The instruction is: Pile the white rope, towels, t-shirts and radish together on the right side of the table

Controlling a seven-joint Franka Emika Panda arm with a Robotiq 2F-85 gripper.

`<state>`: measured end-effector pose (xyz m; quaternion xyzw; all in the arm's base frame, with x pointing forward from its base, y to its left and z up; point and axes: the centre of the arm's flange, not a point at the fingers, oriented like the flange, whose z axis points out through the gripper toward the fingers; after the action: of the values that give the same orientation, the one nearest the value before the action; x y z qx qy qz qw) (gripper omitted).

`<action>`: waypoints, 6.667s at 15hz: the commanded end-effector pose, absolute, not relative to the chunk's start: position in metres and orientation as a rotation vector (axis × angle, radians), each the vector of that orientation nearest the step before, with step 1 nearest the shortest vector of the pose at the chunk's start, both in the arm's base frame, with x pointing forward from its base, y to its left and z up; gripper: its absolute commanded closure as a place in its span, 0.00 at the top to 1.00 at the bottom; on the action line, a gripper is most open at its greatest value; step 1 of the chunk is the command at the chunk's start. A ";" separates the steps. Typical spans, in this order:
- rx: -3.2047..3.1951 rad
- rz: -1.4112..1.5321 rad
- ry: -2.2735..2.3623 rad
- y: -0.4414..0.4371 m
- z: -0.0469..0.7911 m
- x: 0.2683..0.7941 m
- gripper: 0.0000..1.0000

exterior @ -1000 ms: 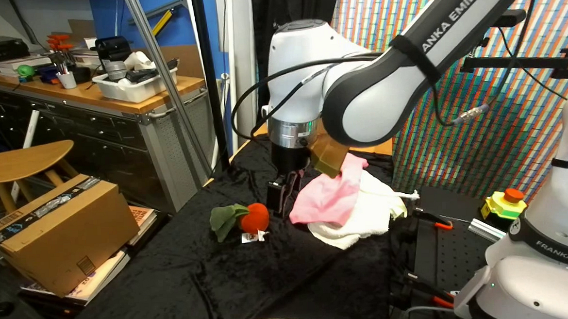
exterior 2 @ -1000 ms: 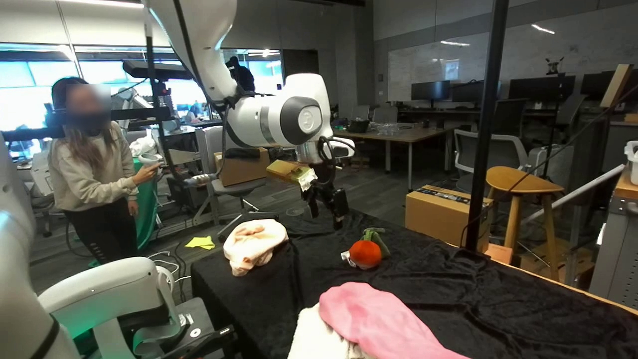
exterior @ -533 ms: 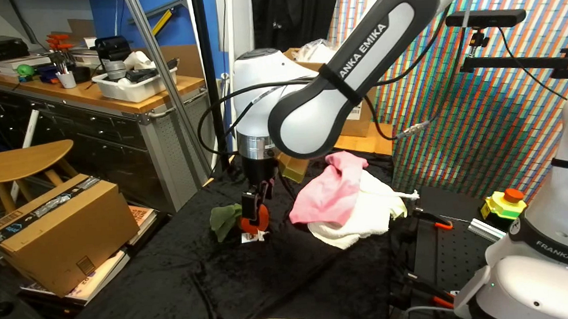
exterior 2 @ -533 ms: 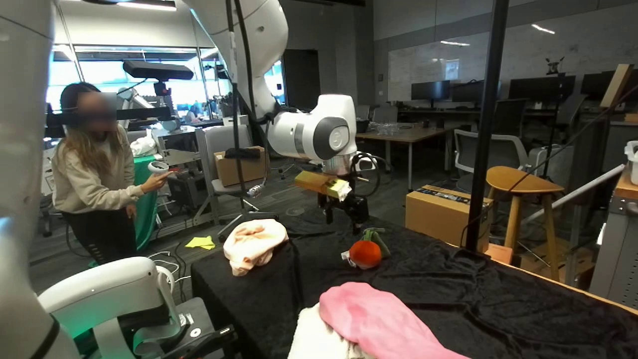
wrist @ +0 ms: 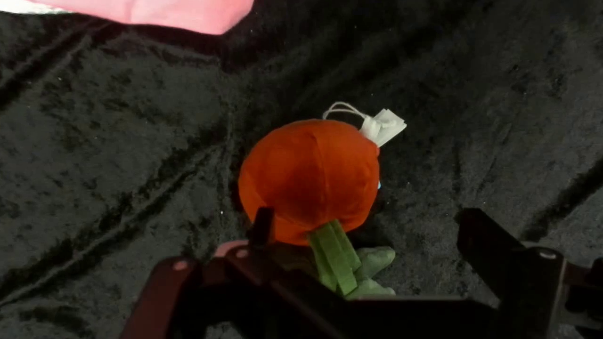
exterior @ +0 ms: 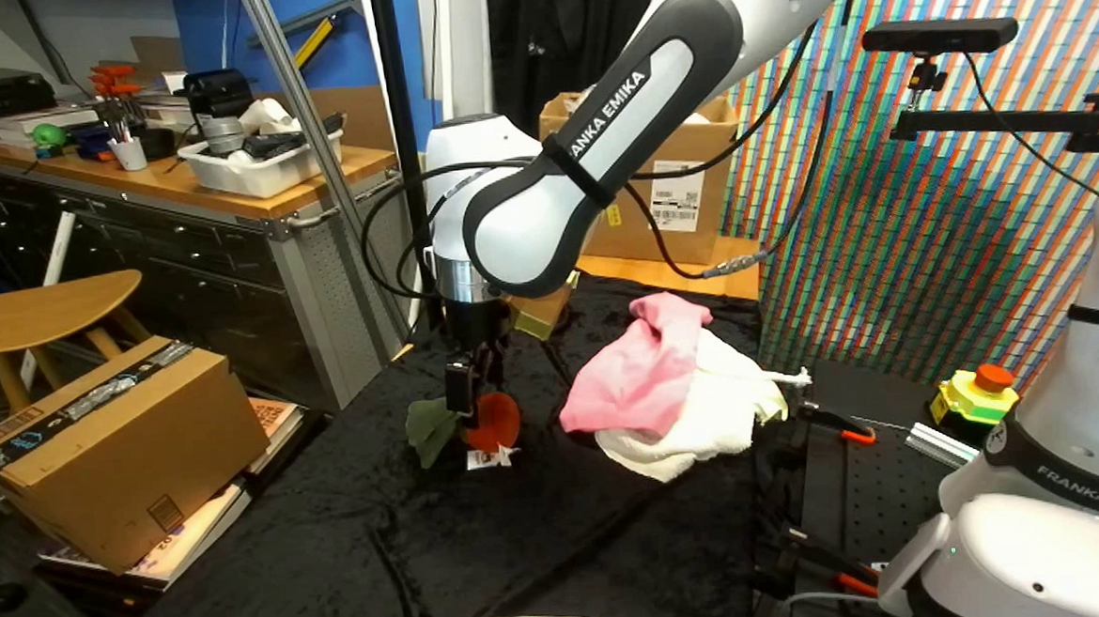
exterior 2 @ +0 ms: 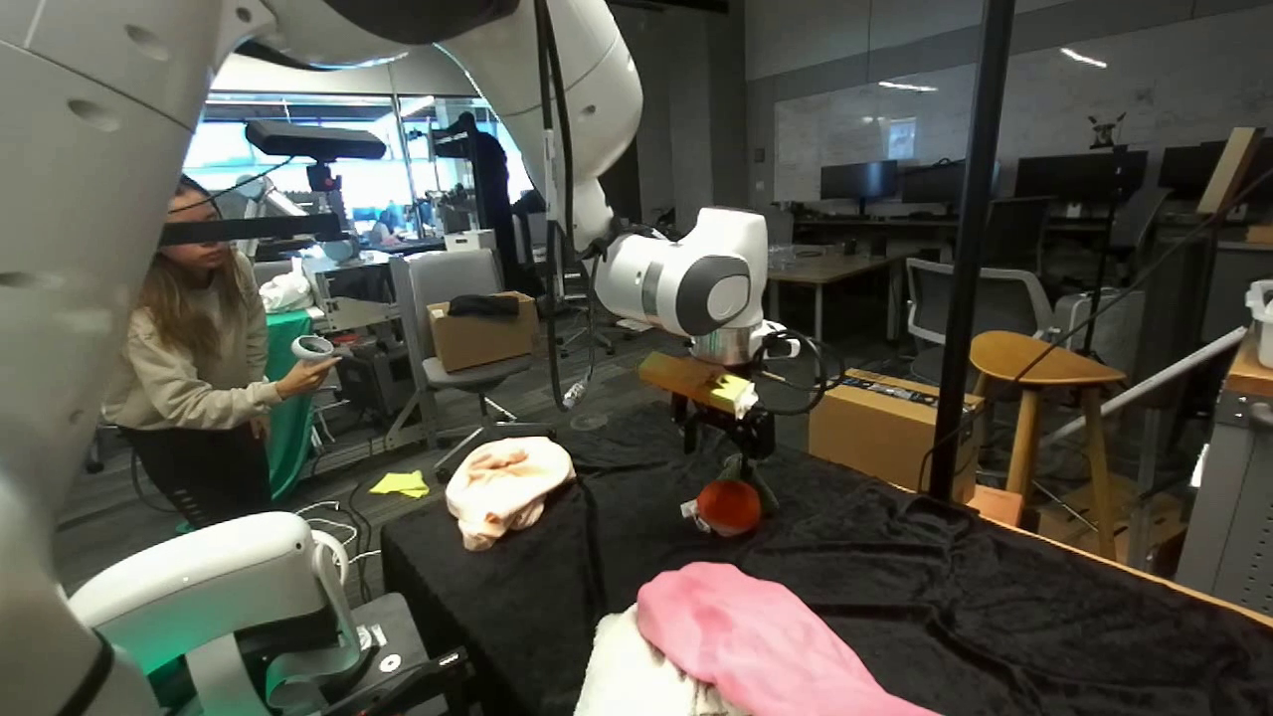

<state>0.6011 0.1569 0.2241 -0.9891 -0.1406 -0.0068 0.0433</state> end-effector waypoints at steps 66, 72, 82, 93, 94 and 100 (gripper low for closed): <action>-3.140 0.378 0.492 -0.006 0.198 0.469 0.11; -3.136 0.360 0.482 0.001 0.197 0.468 0.10; -3.175 0.264 0.418 0.010 0.256 0.454 0.81; -3.238 0.123 0.005 0.116 0.346 0.433 1.00; -3.238 0.118 -0.050 0.135 0.343 0.430 1.00; -3.225 0.133 -0.306 0.229 0.317 0.410 1.00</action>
<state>0.4096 0.1929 0.3281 -0.9950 -0.0739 0.0411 -0.0533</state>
